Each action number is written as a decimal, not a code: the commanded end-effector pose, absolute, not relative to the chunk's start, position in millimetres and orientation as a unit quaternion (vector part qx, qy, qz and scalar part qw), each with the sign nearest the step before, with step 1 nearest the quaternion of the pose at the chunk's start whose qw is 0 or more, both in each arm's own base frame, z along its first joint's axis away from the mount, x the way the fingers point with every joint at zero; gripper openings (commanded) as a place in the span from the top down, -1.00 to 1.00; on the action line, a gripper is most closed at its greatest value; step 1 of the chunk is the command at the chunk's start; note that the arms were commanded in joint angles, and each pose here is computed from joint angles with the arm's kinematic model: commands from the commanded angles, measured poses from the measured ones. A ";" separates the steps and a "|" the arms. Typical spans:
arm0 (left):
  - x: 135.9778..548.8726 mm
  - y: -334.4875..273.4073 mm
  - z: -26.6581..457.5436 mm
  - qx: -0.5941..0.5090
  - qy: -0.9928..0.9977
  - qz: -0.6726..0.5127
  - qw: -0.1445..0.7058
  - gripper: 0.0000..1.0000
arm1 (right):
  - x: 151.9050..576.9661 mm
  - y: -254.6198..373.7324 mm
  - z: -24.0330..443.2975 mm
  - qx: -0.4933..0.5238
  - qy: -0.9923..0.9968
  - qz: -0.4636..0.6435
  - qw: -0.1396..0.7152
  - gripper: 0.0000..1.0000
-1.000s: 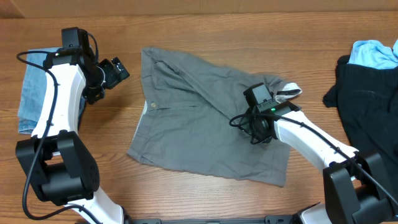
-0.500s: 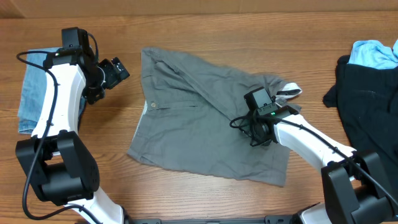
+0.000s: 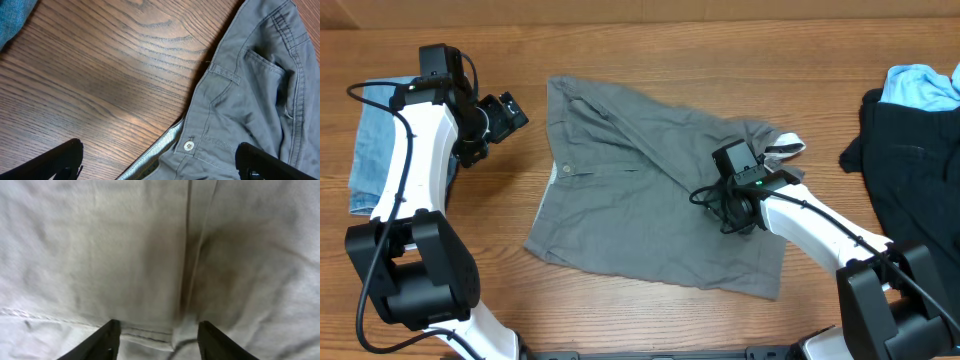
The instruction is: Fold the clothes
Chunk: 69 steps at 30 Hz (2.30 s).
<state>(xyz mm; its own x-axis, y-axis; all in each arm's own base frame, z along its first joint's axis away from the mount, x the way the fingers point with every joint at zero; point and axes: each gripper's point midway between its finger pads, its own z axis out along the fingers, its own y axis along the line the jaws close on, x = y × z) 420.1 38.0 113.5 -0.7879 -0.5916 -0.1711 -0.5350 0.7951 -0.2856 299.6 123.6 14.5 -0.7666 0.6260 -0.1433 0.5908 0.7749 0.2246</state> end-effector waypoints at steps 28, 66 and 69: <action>421.6 39.1 120.3 -0.309 0.935 -0.111 0.136 -1.00 | 333.7 141.5 55.8 0.240 0.947 0.130 0.172 0.92; 421.6 38.9 120.3 -0.308 0.935 -0.111 0.136 -1.00 | 576.4 7.1 255.7 0.120 0.767 -0.012 0.631 -1.00; 421.6 39.1 120.3 -0.309 0.935 -0.111 0.136 -1.00 | 570.4 3.5 265.8 0.119 0.805 -0.024 0.581 -1.00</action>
<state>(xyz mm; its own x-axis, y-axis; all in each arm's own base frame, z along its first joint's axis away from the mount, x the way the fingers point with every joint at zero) 420.2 38.1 113.5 -0.7877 -0.5916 -0.1716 -0.5350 0.7952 -0.2854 571.3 17.0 192.6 -0.3493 0.2237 -0.9099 0.1978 0.9668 0.1618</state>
